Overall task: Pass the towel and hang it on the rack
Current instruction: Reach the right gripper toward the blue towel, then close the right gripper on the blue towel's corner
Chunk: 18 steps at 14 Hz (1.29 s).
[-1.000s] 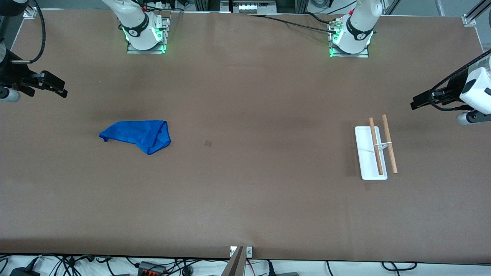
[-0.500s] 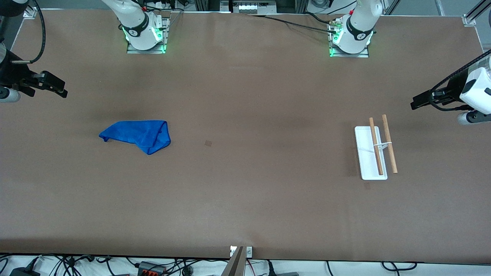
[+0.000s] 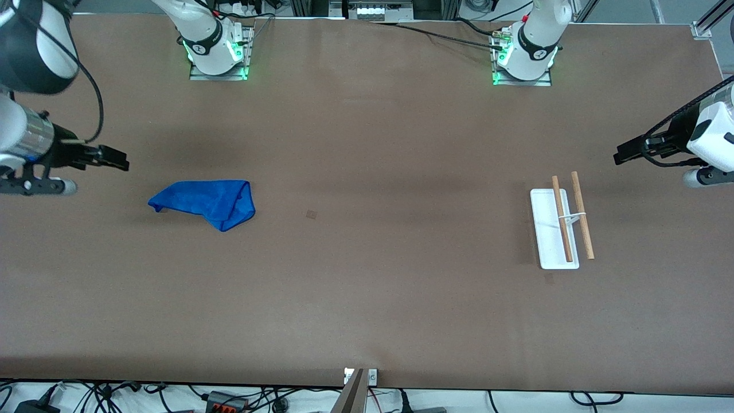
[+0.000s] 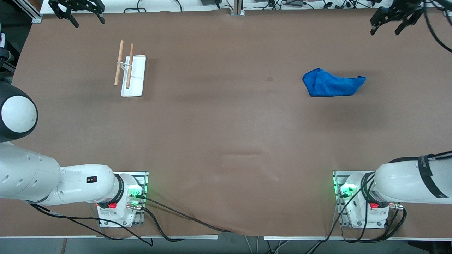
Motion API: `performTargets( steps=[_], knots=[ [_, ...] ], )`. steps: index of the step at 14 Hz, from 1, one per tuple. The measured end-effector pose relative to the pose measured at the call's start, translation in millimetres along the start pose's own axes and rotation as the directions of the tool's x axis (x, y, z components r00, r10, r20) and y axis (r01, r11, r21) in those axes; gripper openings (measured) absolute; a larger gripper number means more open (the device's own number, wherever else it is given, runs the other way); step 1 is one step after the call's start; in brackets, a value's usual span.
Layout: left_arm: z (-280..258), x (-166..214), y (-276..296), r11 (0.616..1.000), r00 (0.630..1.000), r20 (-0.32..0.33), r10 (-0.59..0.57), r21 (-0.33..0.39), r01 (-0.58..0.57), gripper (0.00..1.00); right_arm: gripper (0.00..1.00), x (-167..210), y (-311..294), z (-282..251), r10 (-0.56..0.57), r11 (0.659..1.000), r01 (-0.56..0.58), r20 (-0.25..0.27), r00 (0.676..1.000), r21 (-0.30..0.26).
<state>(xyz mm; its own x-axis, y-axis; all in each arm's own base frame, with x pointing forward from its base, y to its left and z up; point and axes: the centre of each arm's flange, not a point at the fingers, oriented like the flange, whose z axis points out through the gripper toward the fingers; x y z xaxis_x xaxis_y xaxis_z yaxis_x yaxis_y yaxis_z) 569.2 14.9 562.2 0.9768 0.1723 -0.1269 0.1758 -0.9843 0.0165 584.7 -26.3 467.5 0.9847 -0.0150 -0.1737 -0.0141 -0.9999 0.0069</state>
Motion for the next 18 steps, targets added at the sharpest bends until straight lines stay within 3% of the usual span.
performTargets(
  steps=[5,11,14,16,18],
  knots=[
    [0,1,0,1.0,1.0,0.0,0.0,0.0,0.0,1.0,1.0,29,26,81,0.006,1.0,-0.005,0.129,0.992,-0.006],
    [0,1,0,1.0,1.0,0.0,0.0,0.0,0.0,1.0,1.0,50,50,161,-0.041,0.999,0.035,0.209,0.977,0.034],
    [0,1,0,1.0,1.0,0.0,-0.001,0.0,0.001,1.0,1.0,51,74,207,0.093,0.984,-0.13,0.278,0.956,0.119],
    [0,1,0,1.0,1.0,0.0,-0.001,0.0,0.001,1.0,1.0,46,110,243,0.191,0.938,-0.271,0.329,0.925,0.217],
    [0,1,0,1.0,1.0,0.0,-0.001,0.0,0.001,1.0,1.0,42,139,272,0.256,0.889,-0.365,0.361,0.897,0.276]
  ],
)
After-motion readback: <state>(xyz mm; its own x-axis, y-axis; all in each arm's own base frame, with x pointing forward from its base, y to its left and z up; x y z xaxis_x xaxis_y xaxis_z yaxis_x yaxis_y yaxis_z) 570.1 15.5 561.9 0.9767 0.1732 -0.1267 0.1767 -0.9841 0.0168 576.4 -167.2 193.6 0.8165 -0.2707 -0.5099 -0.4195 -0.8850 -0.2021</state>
